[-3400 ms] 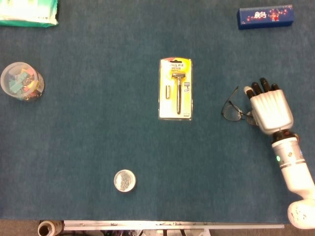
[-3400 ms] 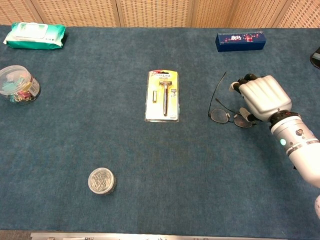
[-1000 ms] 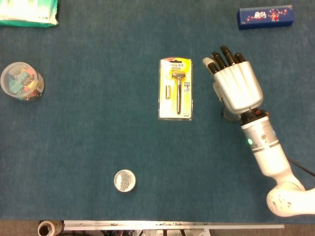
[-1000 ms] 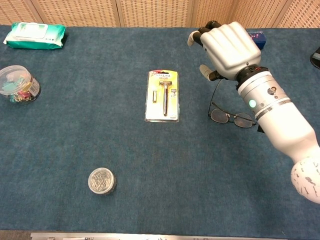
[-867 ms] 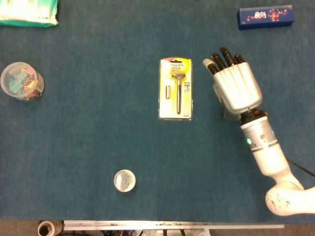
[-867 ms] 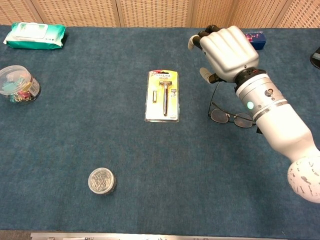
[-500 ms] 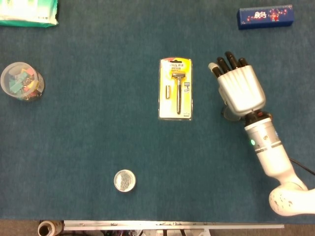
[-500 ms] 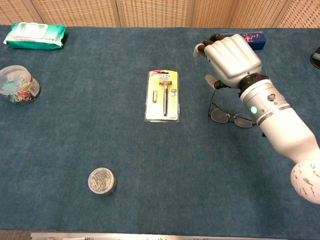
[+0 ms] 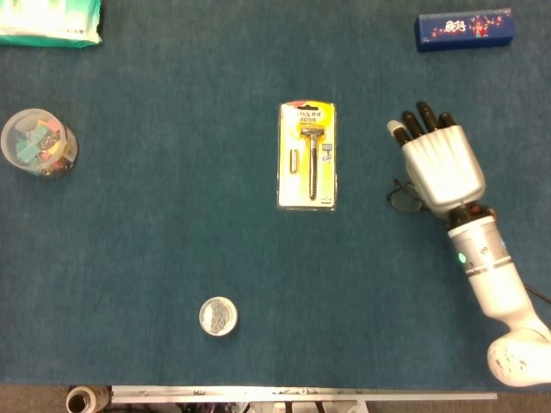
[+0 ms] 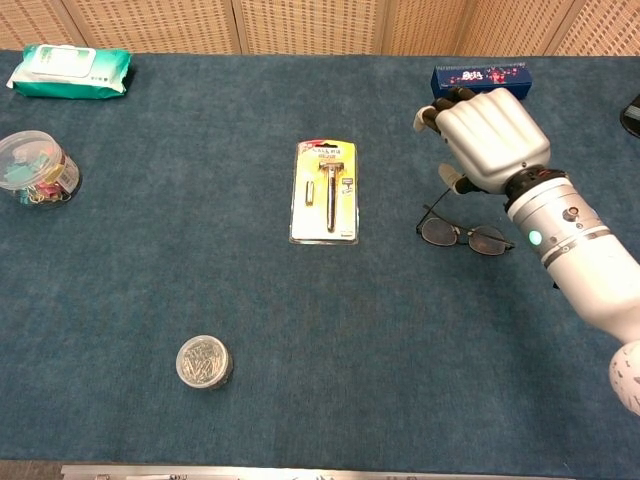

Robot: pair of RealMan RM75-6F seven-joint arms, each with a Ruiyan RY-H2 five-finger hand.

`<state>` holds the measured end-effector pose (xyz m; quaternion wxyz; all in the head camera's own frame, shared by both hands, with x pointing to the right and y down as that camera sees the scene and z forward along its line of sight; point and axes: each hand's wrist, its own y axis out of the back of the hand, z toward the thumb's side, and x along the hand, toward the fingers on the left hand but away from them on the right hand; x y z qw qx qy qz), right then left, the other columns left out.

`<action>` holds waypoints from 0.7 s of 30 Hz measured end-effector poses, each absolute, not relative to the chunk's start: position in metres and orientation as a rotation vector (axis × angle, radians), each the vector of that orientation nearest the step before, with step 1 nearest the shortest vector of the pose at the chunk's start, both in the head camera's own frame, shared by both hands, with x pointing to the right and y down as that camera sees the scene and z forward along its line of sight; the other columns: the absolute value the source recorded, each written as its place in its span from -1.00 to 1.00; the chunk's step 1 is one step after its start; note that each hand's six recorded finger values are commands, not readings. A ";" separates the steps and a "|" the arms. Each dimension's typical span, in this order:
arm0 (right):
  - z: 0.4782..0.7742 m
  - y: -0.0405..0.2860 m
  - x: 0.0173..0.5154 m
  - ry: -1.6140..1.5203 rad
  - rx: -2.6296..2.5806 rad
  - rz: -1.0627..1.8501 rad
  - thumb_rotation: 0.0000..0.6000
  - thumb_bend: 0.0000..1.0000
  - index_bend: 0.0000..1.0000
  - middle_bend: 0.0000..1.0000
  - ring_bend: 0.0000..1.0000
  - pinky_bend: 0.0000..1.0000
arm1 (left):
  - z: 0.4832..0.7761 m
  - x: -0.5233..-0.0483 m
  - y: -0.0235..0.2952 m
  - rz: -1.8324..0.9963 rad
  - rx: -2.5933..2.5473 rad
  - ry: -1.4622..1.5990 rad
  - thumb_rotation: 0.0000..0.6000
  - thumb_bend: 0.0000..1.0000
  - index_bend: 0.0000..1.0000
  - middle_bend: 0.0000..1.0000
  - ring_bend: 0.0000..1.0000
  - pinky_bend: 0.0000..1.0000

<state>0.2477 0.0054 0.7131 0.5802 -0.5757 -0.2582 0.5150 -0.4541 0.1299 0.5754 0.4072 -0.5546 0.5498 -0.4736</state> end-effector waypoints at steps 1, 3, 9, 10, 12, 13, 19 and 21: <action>0.714 0.006 0.250 -0.603 -1.346 1.206 1.00 -0.37 -0.38 -0.38 -0.62 -0.20 | 0.576 -0.454 0.130 -1.195 -1.398 1.386 1.00 -0.77 -0.10 -0.10 -0.27 -0.12; 0.715 0.009 0.254 -0.601 -1.347 1.212 1.00 -0.37 -0.38 -0.38 -0.62 -0.20 | 0.576 -0.454 0.131 -1.195 -1.398 1.385 1.00 -0.77 -0.10 -0.10 -0.27 -0.12; 0.718 0.018 0.261 -0.590 -1.351 1.215 1.00 -0.37 -0.38 -0.38 -0.62 -0.20 | 0.576 -0.453 0.130 -1.197 -1.394 1.381 1.00 -0.77 -0.10 -0.10 -0.27 -0.12; 0.718 0.020 0.262 -0.589 -1.352 1.216 1.00 -0.37 -0.38 -0.38 -0.62 -0.20 | 0.576 -0.453 0.130 -1.197 -1.394 1.380 1.00 -0.77 -0.10 -0.10 -0.27 -0.12; 0.720 0.023 0.265 -0.586 -1.355 1.221 1.00 -0.37 -0.38 -0.38 -0.62 -0.20 | 0.576 -0.452 0.130 -1.197 -1.393 1.380 1.00 -0.77 -0.10 -0.10 -0.27 -0.12; 0.721 0.024 0.267 -0.585 -1.356 1.224 1.00 -0.37 -0.38 -0.38 -0.62 -0.20 | 0.576 -0.452 0.129 -1.198 -1.393 1.380 1.00 -0.77 -0.10 -0.10 -0.27 -0.12; 0.727 0.027 0.276 -0.576 -1.355 1.249 1.00 -0.37 -0.38 -0.38 -0.62 -0.20 | 0.575 -0.452 0.128 -1.200 -1.393 1.379 1.00 -0.77 -0.10 -0.10 -0.27 -0.12; 0.729 0.027 0.277 -0.575 -1.356 1.254 1.00 -0.37 -0.38 -0.38 -0.62 -0.20 | 0.576 -0.452 0.128 -1.201 -1.393 1.379 1.00 -0.77 -0.10 -0.10 -0.27 -0.12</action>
